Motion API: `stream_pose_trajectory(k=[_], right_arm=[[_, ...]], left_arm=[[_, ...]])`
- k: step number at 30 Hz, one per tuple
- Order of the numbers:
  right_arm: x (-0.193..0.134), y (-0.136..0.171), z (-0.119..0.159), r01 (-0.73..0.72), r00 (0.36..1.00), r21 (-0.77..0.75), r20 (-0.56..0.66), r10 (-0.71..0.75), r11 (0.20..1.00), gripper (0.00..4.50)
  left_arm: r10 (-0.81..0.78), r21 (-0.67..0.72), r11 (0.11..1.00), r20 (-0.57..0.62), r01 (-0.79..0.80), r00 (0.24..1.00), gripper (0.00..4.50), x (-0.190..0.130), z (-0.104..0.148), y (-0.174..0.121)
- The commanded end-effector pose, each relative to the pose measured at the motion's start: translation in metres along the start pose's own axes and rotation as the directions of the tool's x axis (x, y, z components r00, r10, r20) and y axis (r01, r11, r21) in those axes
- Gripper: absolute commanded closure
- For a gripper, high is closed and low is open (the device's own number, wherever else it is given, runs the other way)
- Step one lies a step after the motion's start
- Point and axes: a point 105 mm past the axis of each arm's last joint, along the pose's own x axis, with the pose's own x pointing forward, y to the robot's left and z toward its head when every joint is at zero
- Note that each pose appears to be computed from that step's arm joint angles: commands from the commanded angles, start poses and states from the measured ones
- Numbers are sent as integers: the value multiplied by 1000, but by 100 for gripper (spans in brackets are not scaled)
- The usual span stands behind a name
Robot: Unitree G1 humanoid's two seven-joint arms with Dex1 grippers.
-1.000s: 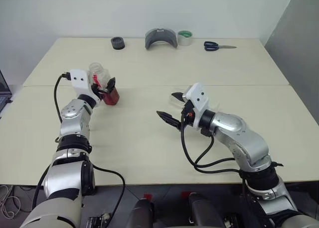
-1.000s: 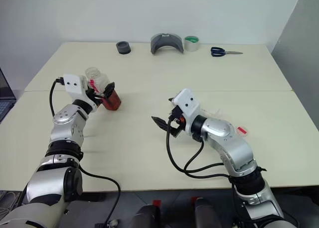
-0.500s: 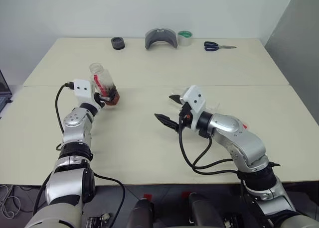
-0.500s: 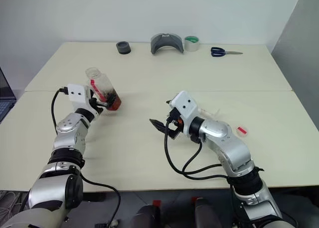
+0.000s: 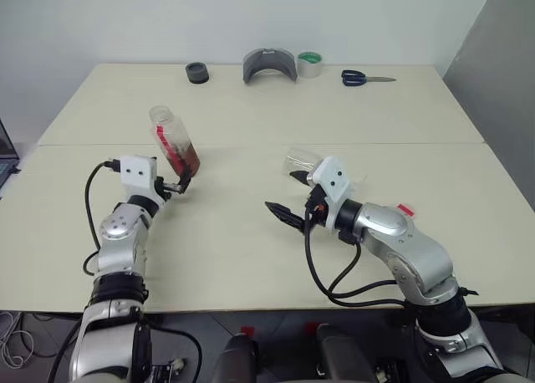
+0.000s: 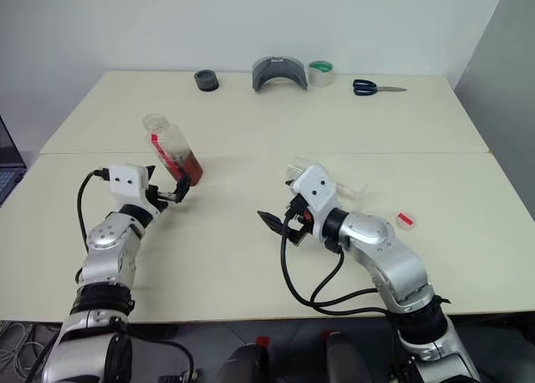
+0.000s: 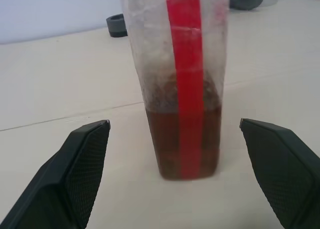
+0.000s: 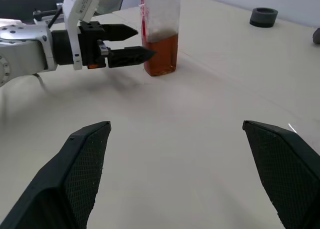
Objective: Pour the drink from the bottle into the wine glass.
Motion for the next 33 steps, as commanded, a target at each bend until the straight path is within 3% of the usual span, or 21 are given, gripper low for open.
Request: stream_pose_trajectory(k=[1,9,13,21,26,33], right_arm=[[-15,-9,18,81,996,-31,41,-80,996,0],[-38,-47,18,285,950,-218,-62,-304,933,0],[-29,-55,8,285,923,-376,-141,-359,882,0],[-14,-63,-20,319,845,-510,-229,-483,799,0],[-8,-75,-24,310,779,-646,-248,-576,698,0],[0,-79,-37,228,712,-773,-282,-642,592,0]], left_arm=[[-25,31,999,46,23,999,2,-7,15,-7],[-218,30,975,0,218,976,2,-34,3,-61],[-331,45,943,7,330,944,2,-34,6,-90],[-499,40,867,54,497,865,2,-28,28,-131],[-604,8,797,55,604,795,2,-30,37,-146],[-691,93,722,36,686,722,2,-32,42,-153]])
